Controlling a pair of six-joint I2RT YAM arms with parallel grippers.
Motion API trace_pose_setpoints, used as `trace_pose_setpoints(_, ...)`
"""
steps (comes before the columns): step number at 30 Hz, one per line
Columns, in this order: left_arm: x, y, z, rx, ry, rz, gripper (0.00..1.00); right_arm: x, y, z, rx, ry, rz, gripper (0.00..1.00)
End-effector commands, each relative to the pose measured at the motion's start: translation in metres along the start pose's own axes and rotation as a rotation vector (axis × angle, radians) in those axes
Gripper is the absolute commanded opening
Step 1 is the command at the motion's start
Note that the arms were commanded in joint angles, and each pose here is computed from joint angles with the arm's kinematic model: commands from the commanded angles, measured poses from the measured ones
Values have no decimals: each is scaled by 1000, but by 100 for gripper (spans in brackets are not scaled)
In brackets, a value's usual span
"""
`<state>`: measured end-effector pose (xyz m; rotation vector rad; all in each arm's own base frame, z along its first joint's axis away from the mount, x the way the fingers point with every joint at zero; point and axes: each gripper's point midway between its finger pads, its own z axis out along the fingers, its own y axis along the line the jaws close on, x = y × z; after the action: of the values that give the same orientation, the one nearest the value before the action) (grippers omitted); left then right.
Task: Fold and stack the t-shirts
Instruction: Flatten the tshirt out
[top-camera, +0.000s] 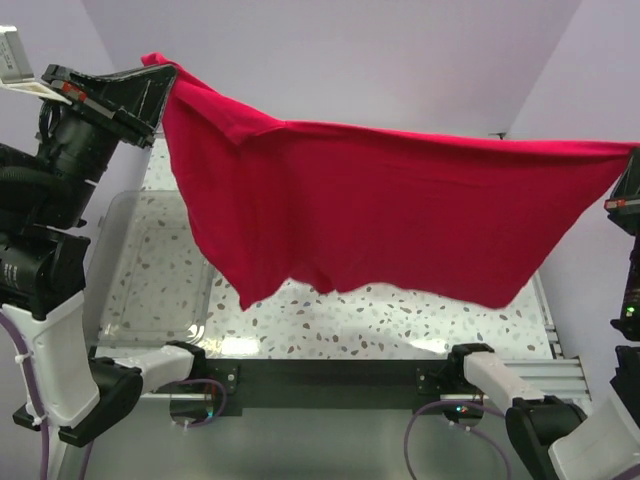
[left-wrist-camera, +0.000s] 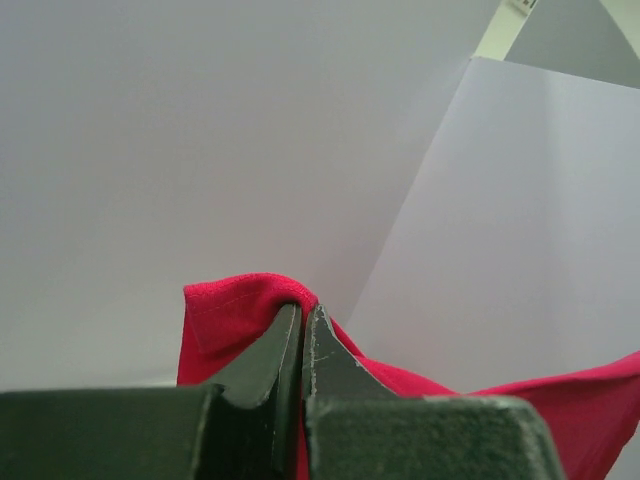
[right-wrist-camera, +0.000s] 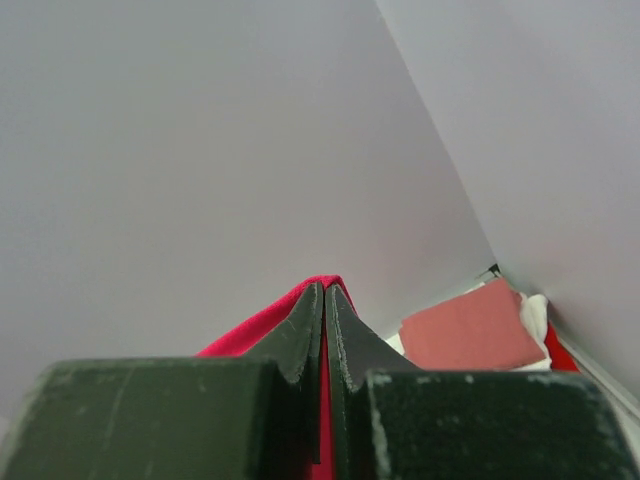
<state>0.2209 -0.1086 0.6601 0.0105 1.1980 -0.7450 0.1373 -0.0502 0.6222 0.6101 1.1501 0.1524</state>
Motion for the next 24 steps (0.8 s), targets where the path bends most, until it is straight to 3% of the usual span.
trace_pose_setpoints(1,15,-2,22,45,38,-55,0,14,-21,6,116,29,-26,0)
trace_pose_setpoints(6,90,30,57,25,231,-58,0,57,-33,26,172,123,-80,0)
trace_pose_setpoints(10,170,70,96,-4,415,-42,0,128,-48,56,218,262,-147,0)
trace_pose_setpoints(15,285,142,133,-69,604,38,0,269,-78,118,280,476,-258,0)
trace_pose_setpoints(16,330,170,143,-111,680,39,0,291,-83,128,288,507,-273,0)
trace_pose_setpoints(18,349,187,169,-113,674,82,30,339,-91,153,292,555,-294,0)
trace_pose_setpoints(19,397,214,180,-142,735,63,46,384,-107,168,327,636,-330,0)
trace_pose_setpoints(20,409,220,191,-141,733,54,76,397,-105,185,318,652,-325,0)
trace_pose_setpoints(21,393,215,214,-126,669,57,87,413,-107,195,319,693,-328,0)
trace_pose_setpoints(22,428,233,219,-159,707,29,98,453,-122,204,354,776,-356,18)
trace_pose_setpoints(24,432,234,228,-168,687,-10,100,451,-111,220,343,801,-359,49)
